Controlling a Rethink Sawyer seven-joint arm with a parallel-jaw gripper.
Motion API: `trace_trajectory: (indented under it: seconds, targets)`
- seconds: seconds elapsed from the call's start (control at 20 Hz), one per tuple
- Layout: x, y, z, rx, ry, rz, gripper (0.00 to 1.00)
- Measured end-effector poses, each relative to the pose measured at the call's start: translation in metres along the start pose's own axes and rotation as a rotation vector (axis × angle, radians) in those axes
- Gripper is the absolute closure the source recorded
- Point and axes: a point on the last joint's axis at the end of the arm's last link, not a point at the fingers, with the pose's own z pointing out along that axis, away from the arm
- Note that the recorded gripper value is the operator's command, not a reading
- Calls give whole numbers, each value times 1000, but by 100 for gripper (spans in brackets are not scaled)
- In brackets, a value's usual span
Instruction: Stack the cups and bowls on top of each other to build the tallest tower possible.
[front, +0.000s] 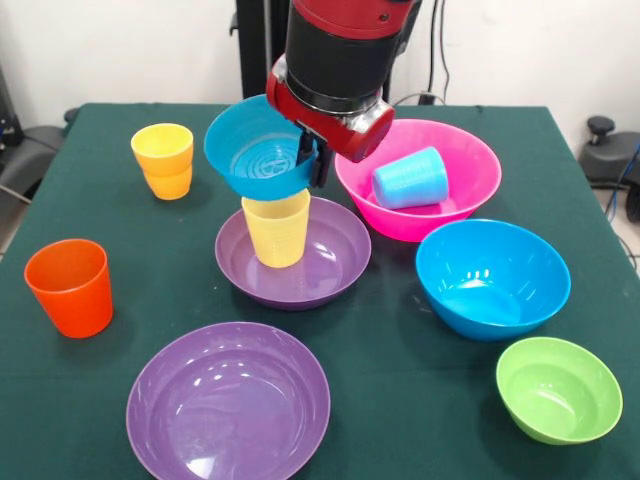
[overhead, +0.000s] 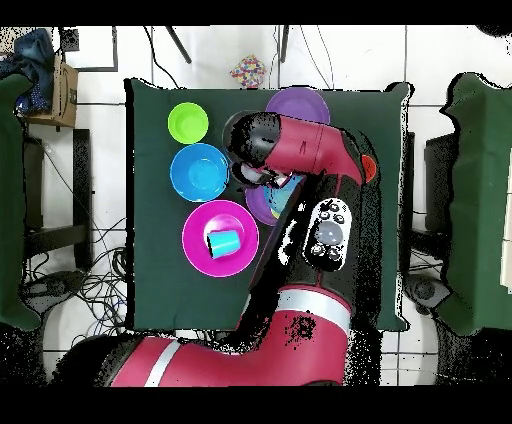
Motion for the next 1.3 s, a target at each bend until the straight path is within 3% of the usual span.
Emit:
trace_trajectory:
  seconds: [0.5, 1.05, 1.3]
  targets:
    - [-5, 4, -1, 0, 0, -2, 100]
    - [-9, 10, -11, 14, 34, -6, 100]
    - [-15, 12, -15, 9, 24, -7, 100]
